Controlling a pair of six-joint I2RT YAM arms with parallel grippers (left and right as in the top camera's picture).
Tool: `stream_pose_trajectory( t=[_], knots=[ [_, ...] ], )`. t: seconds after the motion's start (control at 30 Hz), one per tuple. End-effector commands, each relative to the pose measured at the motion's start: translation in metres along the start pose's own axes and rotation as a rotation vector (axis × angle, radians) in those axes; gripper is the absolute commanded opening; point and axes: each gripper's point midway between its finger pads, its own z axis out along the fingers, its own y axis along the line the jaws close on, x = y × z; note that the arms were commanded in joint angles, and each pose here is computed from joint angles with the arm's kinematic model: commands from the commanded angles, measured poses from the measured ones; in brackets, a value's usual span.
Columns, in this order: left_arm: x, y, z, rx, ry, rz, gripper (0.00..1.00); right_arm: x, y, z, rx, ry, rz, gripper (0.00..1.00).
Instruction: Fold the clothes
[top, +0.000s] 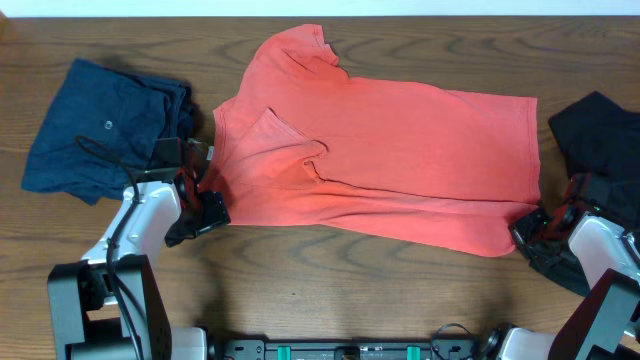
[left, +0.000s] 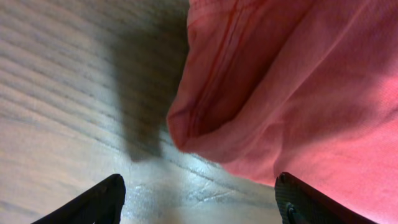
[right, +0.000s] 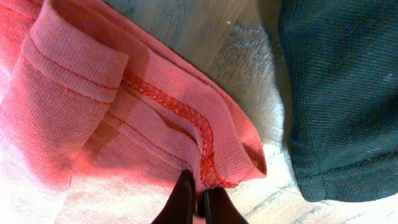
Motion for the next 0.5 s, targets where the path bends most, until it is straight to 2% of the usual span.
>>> stream_pose_trajectory(
  t=[0.0, 0.33, 0.37, 0.43, 0.47],
  knots=[
    [0.002, 0.003, 0.006, -0.014, 0.011, 0.015, 0.79, 0.011, -0.012, 0.011, 0.043, 0.046, 0.004, 0.01],
    [-0.002, 0.003, 0.033, -0.024, 0.024, 0.015, 0.77, 0.015, -0.015, 0.011, 0.057, 0.063, -0.02, 0.01],
    [-0.002, 0.002, 0.038, -0.024, 0.026, 0.015, 0.73, 0.015, -0.016, 0.011, 0.058, 0.064, -0.02, 0.01],
    [0.0, 0.003, 0.044, -0.029, 0.045, 0.014, 0.5, 0.017, -0.017, 0.011, 0.062, 0.07, -0.019, 0.01],
    [0.003, 0.004, 0.046, -0.033, 0.058, 0.015, 0.36, 0.018, -0.017, 0.01, 0.065, 0.074, -0.019, 0.01]
  ],
)
